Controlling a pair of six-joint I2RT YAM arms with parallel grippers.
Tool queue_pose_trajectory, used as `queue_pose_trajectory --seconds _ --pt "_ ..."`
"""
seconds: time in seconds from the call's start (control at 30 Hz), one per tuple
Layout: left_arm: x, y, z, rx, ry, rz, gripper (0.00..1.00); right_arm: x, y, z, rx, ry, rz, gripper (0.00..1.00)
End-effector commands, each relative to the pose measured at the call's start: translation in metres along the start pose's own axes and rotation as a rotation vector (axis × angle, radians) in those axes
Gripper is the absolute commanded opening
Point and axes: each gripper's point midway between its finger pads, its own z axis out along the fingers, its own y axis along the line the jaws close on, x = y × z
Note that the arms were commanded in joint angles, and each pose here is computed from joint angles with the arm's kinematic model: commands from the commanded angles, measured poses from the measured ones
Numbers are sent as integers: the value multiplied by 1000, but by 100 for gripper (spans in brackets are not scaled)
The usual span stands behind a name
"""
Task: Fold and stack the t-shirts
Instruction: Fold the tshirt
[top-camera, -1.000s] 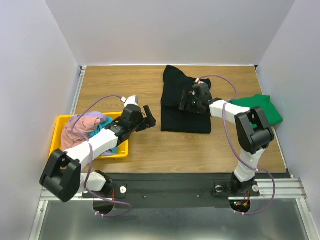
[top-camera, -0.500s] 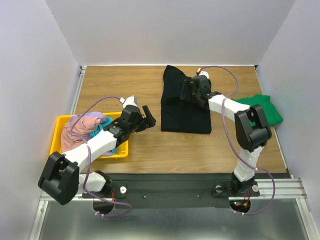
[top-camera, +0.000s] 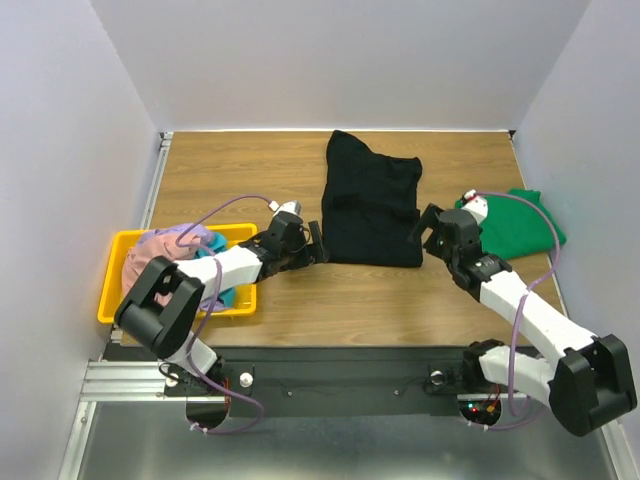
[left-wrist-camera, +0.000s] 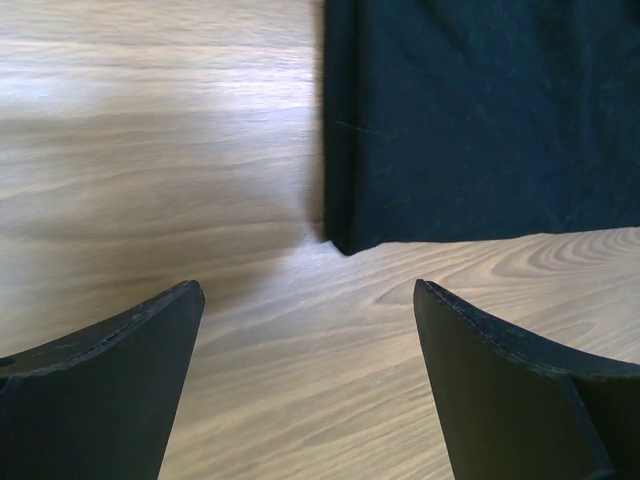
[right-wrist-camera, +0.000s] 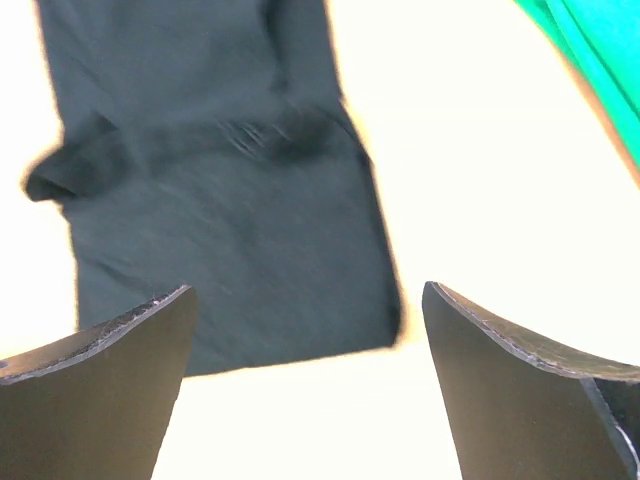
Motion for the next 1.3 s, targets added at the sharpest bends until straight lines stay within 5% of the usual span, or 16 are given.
queue_pose_trajectory --seconds 0.0,0.23,0.3,0.4,0.53,0.57,0.7,0.77,0.87,1.07,1.27 --pt "-16 -36 13 102 -22 38 95 18 -27 -7 92 44 61 100" --pt "0 -34 41 75 48 39 72 58 -42 14 149 205 68 94" --pt "6 -30 45 61 62 40 66 66 -47 20 170 243 70 89" --pt "13 -28 48 53 82 42 43 79 -50 27 191 294 73 72" --pt "20 -22 52 29 91 39 28 85 -55 29 214 306 75 64" --pt "22 -19 54 18 96 39 26 84 -55 29 215 305 74 55" --pt "25 -18 61 9 111 45 17 85 -53 31 211 313 78 54" --pt "26 -18 64 6 118 45 2 88 -55 33 221 324 73 47" --pt "25 -17 62 2 108 46 0 93 -47 35 188 360 79 38" --pt "24 -23 46 15 67 54 0 100 -39 24 119 401 79 0" --pt "48 -31 11 46 52 79 0 88 -32 -21 -7 359 113 0"
